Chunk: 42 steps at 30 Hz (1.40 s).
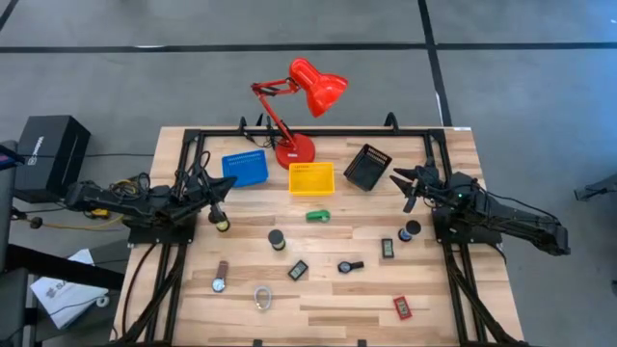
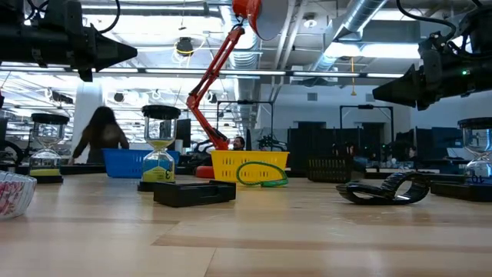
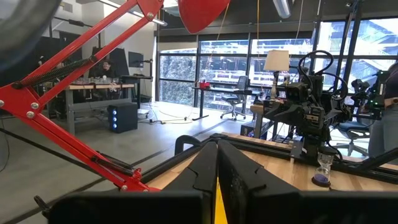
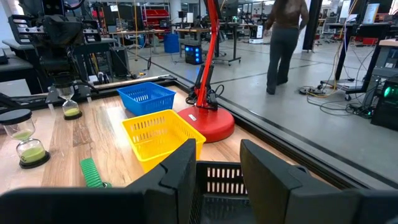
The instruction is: Pick & Place Office items
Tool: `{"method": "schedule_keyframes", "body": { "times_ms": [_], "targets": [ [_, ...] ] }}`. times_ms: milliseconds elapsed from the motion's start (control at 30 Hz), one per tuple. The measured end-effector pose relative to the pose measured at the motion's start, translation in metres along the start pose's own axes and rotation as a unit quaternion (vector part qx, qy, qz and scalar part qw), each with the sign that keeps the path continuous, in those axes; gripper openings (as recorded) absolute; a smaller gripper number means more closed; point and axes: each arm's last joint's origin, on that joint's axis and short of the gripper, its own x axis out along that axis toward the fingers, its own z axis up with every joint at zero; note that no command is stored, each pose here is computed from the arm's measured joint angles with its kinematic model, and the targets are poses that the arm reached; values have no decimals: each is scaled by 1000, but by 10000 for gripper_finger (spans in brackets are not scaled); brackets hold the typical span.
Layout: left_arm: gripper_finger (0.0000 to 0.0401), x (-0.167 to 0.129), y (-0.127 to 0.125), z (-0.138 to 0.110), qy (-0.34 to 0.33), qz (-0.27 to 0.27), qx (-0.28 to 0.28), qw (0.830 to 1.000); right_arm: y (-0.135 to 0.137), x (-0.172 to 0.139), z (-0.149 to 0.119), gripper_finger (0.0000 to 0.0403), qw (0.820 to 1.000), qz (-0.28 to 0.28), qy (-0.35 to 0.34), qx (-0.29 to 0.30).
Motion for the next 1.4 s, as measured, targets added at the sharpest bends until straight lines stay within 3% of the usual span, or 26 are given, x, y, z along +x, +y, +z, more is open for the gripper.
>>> {"method": "schedule_keyframes", "body": {
  "times_ms": [1100, 1400],
  "targets": [
    [7, 0, 0, 1, -3, 0, -3, 1000, 0, 0, 0, 117, 1000, 0, 0, 0],
    [7, 0, 0, 4, -18, 1, -15, 1000, 0, 0, 1, 117, 991, 1, 1, 132]
  ]
}}
